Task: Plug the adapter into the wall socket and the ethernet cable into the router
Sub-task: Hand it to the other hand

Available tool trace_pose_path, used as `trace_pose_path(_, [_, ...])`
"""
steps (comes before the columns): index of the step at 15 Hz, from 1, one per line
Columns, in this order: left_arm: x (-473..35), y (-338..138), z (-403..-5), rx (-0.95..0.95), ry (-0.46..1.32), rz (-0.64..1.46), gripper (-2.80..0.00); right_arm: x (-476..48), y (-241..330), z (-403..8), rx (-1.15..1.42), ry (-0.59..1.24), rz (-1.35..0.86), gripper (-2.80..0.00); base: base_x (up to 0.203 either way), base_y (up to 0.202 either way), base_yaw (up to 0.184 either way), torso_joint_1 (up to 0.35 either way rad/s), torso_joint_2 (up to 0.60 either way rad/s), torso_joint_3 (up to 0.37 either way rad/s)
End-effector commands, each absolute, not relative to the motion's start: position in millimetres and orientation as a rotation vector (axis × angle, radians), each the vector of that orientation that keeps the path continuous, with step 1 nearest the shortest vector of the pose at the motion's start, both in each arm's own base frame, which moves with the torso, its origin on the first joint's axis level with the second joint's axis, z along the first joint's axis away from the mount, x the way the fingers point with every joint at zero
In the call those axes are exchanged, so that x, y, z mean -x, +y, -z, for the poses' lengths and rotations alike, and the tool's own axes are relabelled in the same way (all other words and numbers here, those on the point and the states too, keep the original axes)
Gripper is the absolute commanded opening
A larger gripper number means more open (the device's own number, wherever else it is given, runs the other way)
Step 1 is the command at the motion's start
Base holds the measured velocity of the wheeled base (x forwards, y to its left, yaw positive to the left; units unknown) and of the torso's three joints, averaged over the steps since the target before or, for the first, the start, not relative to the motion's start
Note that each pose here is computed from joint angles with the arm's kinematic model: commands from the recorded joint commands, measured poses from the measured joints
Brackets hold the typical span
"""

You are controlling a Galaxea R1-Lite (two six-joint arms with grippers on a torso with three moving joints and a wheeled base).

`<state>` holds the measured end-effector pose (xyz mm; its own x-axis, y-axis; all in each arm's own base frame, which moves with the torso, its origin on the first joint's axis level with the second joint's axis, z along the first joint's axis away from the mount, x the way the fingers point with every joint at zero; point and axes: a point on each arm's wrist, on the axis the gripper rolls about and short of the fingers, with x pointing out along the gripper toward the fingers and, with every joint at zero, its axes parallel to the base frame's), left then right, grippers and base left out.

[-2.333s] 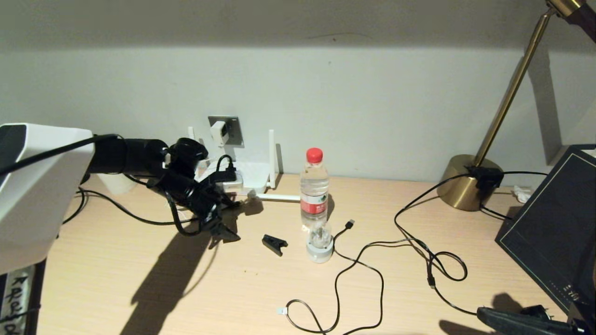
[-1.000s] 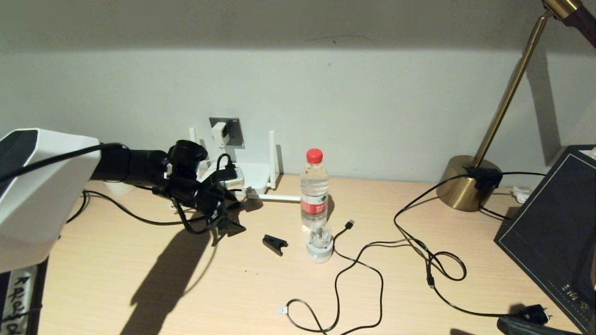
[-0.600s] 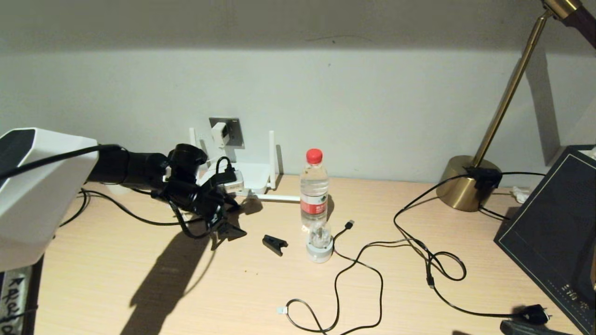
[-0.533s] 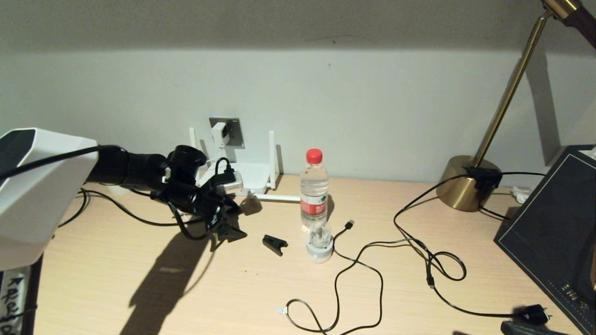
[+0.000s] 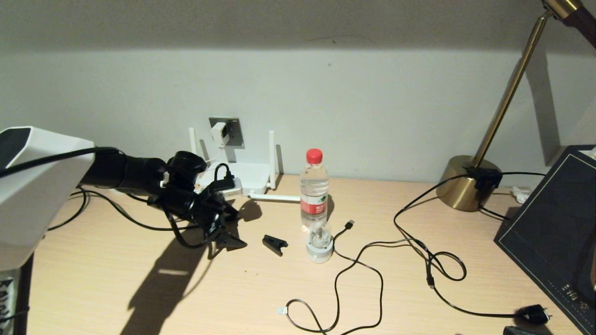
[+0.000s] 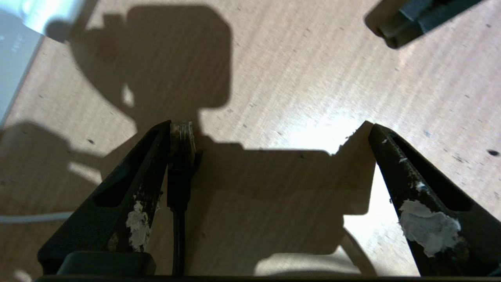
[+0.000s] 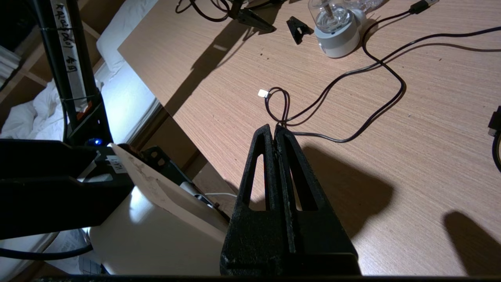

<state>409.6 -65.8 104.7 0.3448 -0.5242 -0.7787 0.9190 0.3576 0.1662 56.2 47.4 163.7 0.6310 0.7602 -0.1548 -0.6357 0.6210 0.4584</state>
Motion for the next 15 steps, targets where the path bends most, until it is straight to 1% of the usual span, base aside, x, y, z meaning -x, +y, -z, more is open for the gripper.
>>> trace_pose_path(1, [-406.4,-58.2,-111.3,-0.673,0.687,1.021,0.00,-53.6,45.6,-164.7,-0.386,0.343,-0.826,-2.80,0.000,0.000,0.000,0.000,0.00,0.000])
trace_pose_path(4, [-411.1,-46.4,-109.2,-0.683,0.678,1.000,0.00,-52.9,45.2,-165.3,-0.387,0.338,-0.828,-2.80,0.000,0.000,0.000,0.000,0.00,0.000])
trace_pose_path(8, [-417.3,-24.3,-108.6,-0.761,0.644,0.997,0.00,-51.4,44.1,-165.2,-0.387,0.339,-0.829,-2.80,0.000,0.000,0.000,0.000,0.00,0.000])
trace_pose_path(14, [-420.5,-22.4,-105.0,-0.766,0.645,0.999,0.00,-51.4,44.1,-165.2,-0.387,0.339,-0.829,-2.80,0.000,0.000,0.000,0.000,0.00,0.000])
trace_pose_path(15, [-421.4,-22.6,-104.3,-0.773,0.641,1.002,-1.51,-51.4,44.1,-165.2,-0.387,0.339,-0.829,-2.80,0.000,0.000,0.000,0.000,0.00,0.000])
